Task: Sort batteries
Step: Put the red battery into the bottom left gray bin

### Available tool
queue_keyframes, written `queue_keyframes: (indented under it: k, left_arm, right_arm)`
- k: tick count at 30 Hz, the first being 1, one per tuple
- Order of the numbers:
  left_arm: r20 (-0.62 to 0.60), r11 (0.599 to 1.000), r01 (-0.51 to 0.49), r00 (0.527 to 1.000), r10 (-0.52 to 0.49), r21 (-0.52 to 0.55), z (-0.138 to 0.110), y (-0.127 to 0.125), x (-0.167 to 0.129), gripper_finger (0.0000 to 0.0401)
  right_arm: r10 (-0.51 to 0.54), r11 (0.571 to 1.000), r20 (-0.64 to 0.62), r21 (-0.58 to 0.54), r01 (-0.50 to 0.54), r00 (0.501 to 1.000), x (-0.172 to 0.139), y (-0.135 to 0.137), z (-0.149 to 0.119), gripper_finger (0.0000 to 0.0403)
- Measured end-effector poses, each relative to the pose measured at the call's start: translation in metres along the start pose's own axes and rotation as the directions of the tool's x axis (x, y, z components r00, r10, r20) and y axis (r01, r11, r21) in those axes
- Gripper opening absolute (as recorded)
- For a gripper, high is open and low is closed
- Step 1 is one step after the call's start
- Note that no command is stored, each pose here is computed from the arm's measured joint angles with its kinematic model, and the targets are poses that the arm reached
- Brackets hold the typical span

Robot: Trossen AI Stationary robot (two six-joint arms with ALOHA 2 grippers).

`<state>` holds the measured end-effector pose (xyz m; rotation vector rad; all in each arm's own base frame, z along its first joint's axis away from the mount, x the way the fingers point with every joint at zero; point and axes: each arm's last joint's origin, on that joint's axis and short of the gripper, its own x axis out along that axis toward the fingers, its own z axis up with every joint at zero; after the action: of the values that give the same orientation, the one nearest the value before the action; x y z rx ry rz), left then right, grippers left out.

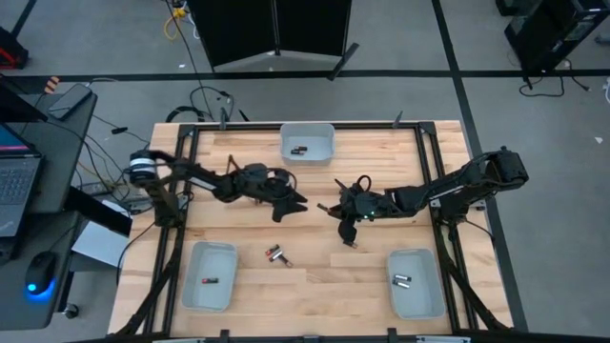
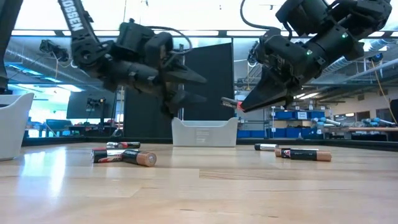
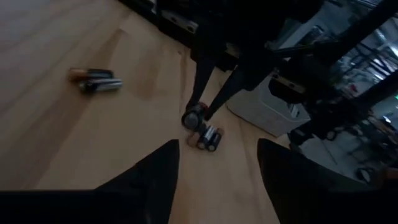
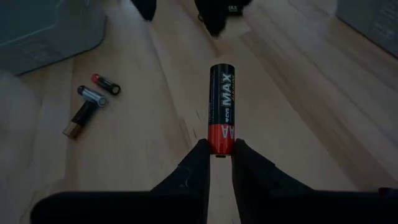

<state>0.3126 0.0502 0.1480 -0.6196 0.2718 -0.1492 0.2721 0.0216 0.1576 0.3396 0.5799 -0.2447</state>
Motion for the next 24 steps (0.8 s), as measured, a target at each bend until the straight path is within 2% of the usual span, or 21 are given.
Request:
queue_keyframes:
  k: [7,17,20,24]
  left_arm:
    - [-0.021,1.0,0.025,0.999,-0.025,-0.002,0.005,0.008,0.024,0.0239]
    - [-0.054,0.998,0.063,0.997,-0.062,0.007,0.012,0.011,0.041,0.0238]
    - [-0.085,0.999,0.047,0.995,-0.045,0.02,0.013,0.012,0.043,0.0227]
    - [-0.121,0.999,0.017,0.993,-0.012,0.038,0.014,0.013,0.046,0.0186]
  right_arm:
    - [0.005,1.0,0.009,-0.011,-0.005,1.0,0.0,0.001,0.001,0.0057]
    - [0.008,0.999,0.014,-0.032,-0.008,1.0,0.0,0.001,0.001,0.0057]
    - [0.011,0.999,0.019,-0.034,-0.011,1.0,0.0,0.002,0.002,0.0057]
    - [0.012,0.999,0.02,-0.034,-0.011,1.0,0.0,0.002,0.002,0.0057]
